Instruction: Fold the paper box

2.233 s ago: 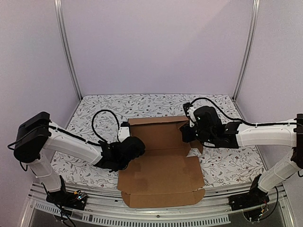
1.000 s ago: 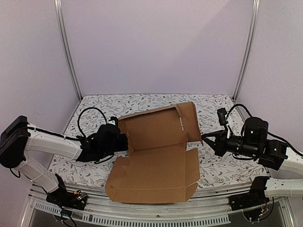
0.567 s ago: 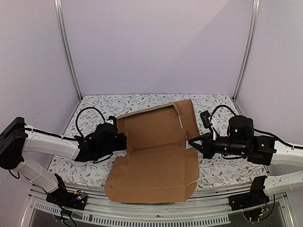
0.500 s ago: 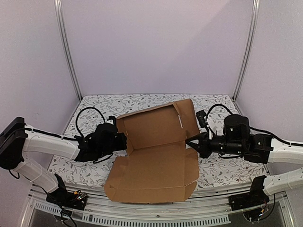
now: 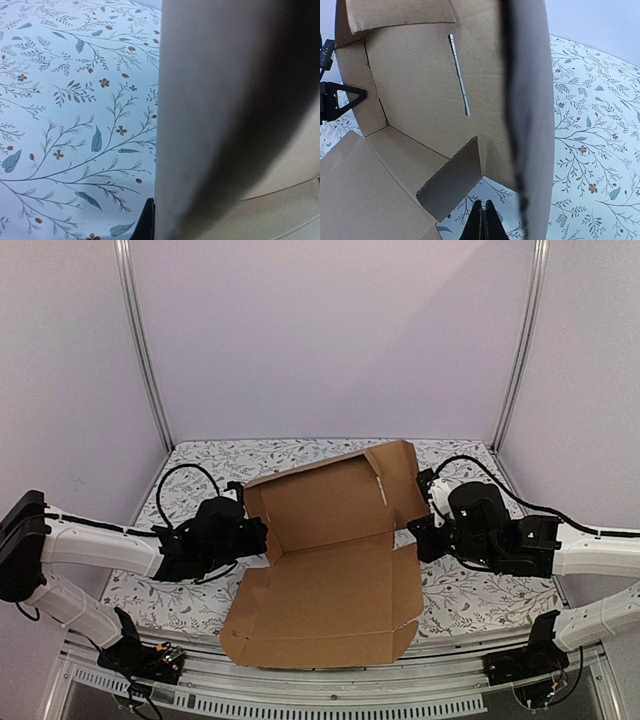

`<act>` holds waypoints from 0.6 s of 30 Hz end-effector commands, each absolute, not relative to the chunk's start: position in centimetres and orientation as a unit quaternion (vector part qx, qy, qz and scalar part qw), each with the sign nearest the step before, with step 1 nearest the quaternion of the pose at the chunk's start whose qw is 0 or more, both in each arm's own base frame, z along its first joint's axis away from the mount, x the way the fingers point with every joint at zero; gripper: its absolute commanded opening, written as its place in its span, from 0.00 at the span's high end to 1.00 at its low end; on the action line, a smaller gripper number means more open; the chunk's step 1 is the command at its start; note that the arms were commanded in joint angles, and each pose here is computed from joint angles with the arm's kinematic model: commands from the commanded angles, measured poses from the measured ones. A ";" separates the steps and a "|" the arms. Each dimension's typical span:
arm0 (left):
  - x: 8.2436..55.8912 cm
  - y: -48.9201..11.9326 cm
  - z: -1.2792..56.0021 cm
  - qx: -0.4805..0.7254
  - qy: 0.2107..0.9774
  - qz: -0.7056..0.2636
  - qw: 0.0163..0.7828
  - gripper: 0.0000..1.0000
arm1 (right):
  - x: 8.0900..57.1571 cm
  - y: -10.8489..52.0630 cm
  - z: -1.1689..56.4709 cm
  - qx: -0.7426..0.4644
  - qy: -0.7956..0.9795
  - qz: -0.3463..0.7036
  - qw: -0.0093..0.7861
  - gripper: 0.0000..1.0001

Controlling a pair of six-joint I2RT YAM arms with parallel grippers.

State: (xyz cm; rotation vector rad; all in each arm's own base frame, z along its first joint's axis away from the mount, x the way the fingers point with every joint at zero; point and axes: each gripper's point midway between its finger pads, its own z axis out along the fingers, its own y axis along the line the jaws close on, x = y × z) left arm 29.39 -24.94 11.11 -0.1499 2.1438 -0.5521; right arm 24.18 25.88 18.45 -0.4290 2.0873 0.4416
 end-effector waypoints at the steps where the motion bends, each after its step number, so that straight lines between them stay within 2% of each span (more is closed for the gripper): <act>1: 29.5 -25.4 12.3 -0.068 0.856 -0.255 0.444 1.00 | 24.6 25.2 18.0 -0.159 0.856 0.154 0.468 1.00; 11: 29.2 -26.3 12.7 -0.054 0.854 -0.276 0.438 1.00 | 24.7 28.4 19.2 -0.171 0.841 0.217 0.465 1.00; 18: 29.1 -26.6 12.8 -0.047 0.852 -0.283 0.437 1.00 | 24.7 30.7 17.9 -0.188 0.846 0.237 0.439 1.00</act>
